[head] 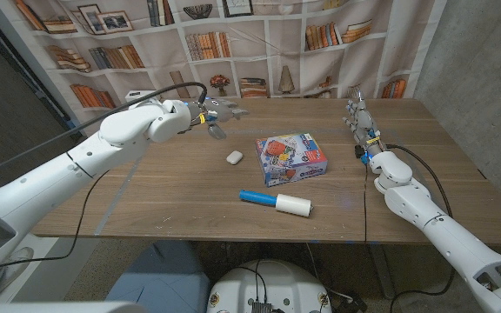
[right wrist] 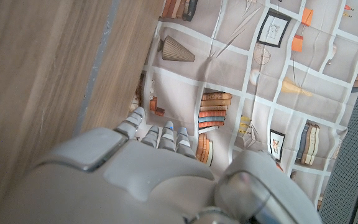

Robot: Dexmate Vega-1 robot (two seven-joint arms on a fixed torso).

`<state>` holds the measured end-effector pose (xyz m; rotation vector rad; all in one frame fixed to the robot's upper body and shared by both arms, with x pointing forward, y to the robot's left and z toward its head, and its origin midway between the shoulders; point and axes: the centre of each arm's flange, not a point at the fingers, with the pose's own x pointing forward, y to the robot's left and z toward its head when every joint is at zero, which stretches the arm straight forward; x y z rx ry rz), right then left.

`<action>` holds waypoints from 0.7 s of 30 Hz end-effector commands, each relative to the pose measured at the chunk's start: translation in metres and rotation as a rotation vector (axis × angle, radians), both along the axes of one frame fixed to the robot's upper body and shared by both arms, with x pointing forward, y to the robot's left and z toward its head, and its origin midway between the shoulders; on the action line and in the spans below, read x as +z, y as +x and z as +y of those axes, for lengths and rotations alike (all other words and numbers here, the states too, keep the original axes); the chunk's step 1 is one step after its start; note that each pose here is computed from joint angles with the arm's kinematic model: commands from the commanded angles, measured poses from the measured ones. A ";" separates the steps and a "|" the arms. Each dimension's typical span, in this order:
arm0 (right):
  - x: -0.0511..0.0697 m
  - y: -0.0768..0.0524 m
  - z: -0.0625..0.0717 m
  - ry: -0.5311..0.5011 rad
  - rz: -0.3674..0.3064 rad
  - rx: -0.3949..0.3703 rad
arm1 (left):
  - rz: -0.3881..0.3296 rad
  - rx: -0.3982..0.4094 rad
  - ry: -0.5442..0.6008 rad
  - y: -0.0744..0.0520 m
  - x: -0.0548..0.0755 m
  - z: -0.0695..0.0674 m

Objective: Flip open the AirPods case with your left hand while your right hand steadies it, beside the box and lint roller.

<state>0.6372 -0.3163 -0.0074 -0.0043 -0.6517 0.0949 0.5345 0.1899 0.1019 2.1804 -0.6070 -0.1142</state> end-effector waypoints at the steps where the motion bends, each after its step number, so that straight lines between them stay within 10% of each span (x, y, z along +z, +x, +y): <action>1: 0.001 -0.003 0.002 -0.006 0.002 -0.003 | 0.017 0.018 0.024 -0.004 -0.004 0.003; 21: 0.002 -0.001 0.007 -0.003 0.005 0.000 | 0.034 0.047 0.079 -0.001 -0.011 0.002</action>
